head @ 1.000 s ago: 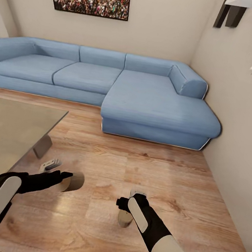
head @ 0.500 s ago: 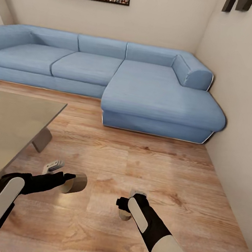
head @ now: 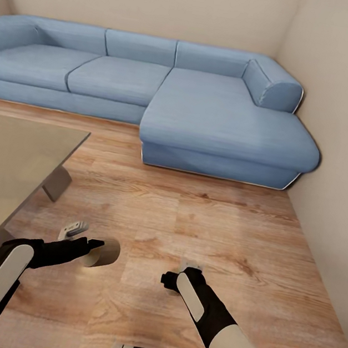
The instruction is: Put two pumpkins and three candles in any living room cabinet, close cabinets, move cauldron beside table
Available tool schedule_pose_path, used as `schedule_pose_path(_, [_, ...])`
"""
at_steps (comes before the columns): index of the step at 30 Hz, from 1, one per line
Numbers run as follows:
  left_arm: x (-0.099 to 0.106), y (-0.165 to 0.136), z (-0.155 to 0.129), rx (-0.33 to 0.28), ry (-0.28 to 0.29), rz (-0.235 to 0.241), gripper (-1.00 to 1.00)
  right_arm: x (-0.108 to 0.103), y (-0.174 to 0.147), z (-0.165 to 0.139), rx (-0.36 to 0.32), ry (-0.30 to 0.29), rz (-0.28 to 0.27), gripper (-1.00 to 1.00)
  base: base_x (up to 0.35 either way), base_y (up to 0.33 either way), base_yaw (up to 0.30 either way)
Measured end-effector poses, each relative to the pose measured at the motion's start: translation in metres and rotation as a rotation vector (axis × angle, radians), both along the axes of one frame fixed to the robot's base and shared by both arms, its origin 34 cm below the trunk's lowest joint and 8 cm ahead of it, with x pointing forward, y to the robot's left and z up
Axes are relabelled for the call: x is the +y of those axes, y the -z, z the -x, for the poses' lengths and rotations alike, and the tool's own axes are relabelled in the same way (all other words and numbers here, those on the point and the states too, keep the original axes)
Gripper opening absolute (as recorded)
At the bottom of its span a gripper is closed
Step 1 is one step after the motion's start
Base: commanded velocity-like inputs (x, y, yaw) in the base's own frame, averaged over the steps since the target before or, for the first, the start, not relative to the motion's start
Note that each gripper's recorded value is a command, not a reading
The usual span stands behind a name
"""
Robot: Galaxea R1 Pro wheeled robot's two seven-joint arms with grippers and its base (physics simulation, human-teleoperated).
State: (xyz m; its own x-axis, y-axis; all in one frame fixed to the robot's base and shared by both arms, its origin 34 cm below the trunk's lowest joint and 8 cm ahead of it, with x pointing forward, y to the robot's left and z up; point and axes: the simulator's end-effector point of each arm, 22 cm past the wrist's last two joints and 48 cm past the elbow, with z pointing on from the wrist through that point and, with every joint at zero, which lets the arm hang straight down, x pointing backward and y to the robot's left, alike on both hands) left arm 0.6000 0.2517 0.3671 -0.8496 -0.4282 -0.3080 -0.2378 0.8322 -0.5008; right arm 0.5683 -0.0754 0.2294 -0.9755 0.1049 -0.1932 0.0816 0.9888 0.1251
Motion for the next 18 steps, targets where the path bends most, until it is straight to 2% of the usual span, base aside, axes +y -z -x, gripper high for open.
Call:
schedule_pose_path(9, [0.000,0.020,0.005,0.037,0.000,0.001,-1.00,-0.004,0.018,0.002,0.000,0.026,0.013,1.00,0.000,0.000,0.000])
schedule_pose_path(18, [-0.001,0.019,0.005,0.036,0.002,0.002,-1.00,-0.004,0.017,0.001,-0.004,0.029,0.010,1.00,0.003,0.000,0.000])
